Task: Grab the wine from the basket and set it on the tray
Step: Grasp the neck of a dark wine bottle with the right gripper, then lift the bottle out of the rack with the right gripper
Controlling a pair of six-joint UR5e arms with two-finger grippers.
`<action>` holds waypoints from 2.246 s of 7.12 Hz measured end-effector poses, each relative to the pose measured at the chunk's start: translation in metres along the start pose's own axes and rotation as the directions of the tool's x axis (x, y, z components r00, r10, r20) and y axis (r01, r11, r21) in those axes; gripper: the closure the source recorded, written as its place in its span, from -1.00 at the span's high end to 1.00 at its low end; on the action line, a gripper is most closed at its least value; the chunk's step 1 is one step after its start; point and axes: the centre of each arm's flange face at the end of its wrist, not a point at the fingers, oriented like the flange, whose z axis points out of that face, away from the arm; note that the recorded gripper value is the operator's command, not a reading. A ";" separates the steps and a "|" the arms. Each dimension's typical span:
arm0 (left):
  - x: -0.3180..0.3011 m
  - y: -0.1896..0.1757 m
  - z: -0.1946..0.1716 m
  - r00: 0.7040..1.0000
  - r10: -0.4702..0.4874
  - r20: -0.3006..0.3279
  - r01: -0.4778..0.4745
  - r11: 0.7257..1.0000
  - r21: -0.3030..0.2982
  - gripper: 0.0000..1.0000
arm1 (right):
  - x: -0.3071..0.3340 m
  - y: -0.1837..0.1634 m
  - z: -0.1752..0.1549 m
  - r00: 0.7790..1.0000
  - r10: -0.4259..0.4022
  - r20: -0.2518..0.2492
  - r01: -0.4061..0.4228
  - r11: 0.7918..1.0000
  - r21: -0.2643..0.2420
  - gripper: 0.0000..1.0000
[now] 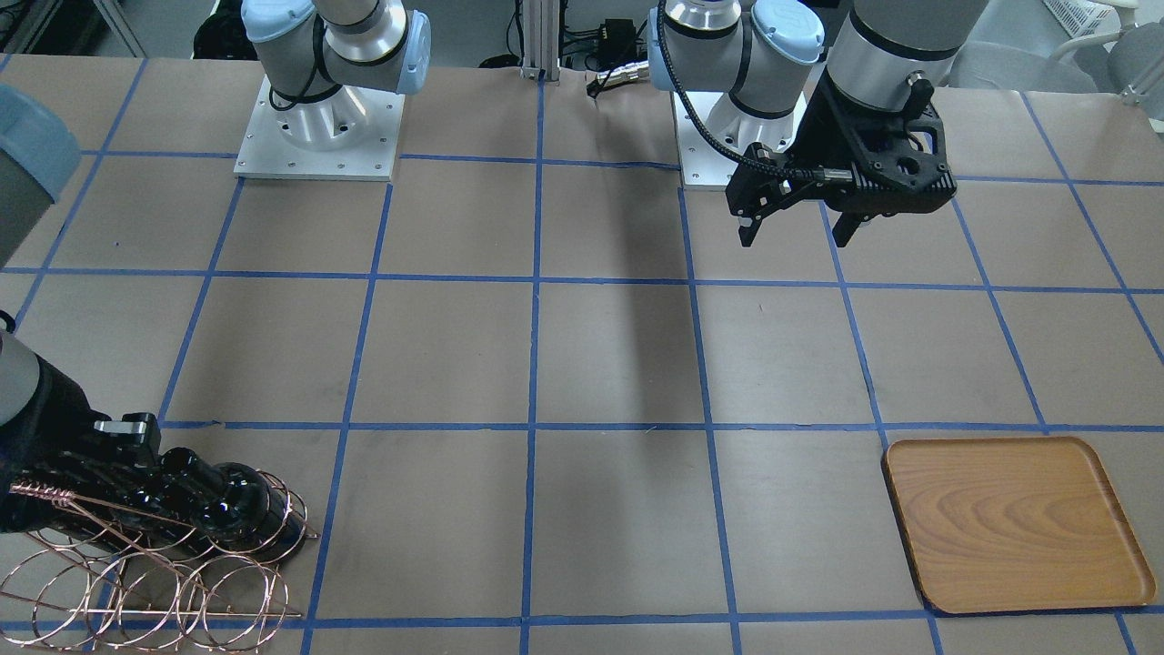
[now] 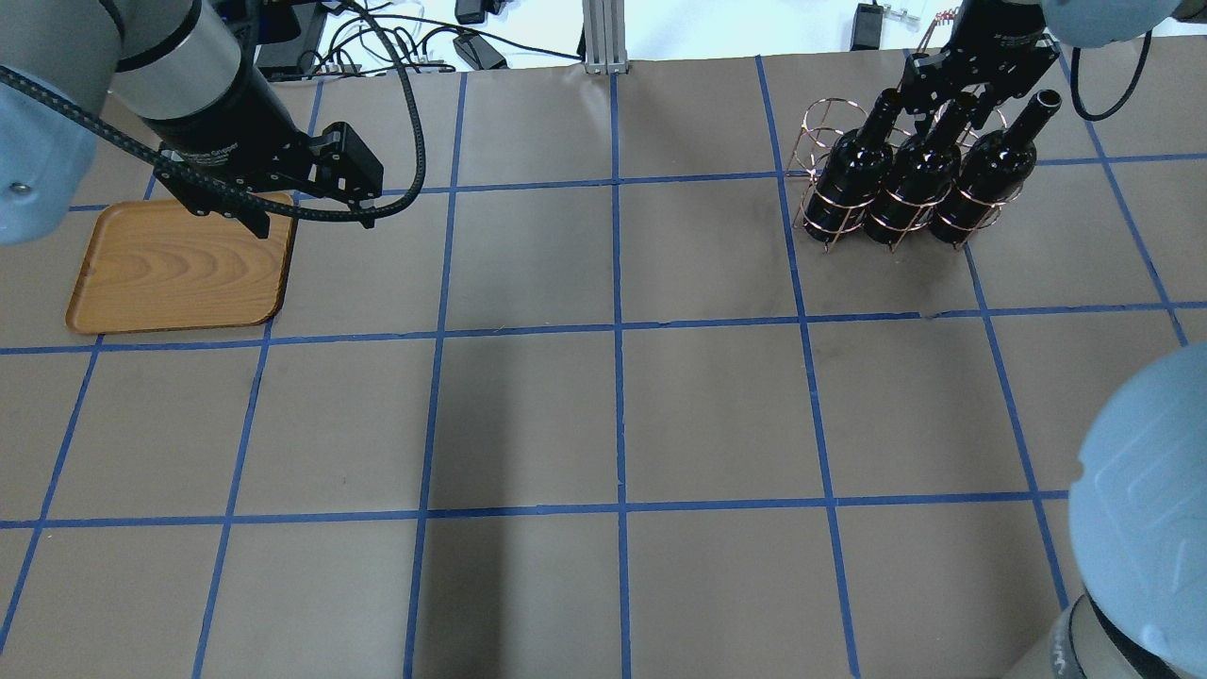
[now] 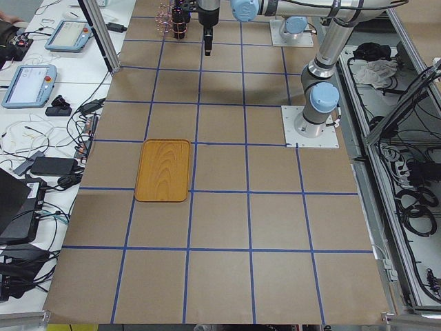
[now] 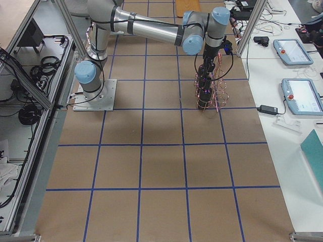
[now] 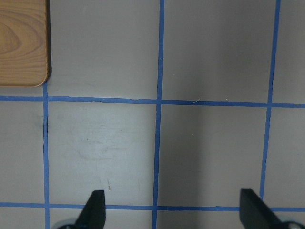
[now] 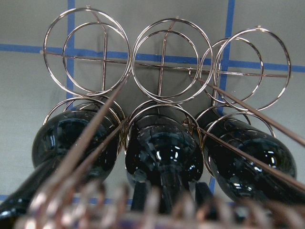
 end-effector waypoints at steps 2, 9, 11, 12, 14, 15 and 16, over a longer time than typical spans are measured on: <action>-0.001 0.000 0.000 1.000 -0.001 0.000 0.001 1.000 0.002 1.00 | 0.003 0.002 -0.009 1.000 0.005 -0.004 -0.004 1.000 0.012 -0.79; -0.002 -0.001 -0.001 1.000 -0.004 0.002 0.004 1.000 0.008 1.00 | -0.034 0.120 -0.175 0.999 0.043 0.013 -0.044 0.999 0.025 -0.86; -0.002 -0.002 -0.001 1.000 -0.005 0.002 0.005 1.000 0.009 1.00 | -0.102 0.153 -0.160 0.994 0.111 0.020 -0.109 0.991 -0.074 -0.94; -0.002 -0.002 -0.001 1.000 -0.005 0.001 0.005 1.000 0.009 1.00 | -0.148 0.165 -0.139 0.989 0.144 0.015 -0.142 0.985 -0.103 -0.94; -0.002 -0.002 -0.002 1.000 -0.005 0.000 0.005 1.000 0.011 1.00 | -0.236 0.184 -0.101 0.985 0.175 0.009 -0.173 0.980 -0.098 -0.96; -0.002 -0.002 -0.003 1.000 -0.005 0.000 0.005 1.000 0.012 1.00 | -0.283 0.193 -0.085 0.982 0.186 0.007 -0.185 0.979 -0.081 -1.00; -0.003 -0.003 -0.004 1.000 -0.006 0.000 0.006 1.000 0.015 1.00 | -0.332 0.203 -0.072 0.982 0.191 0.009 -0.190 0.980 -0.064 -1.00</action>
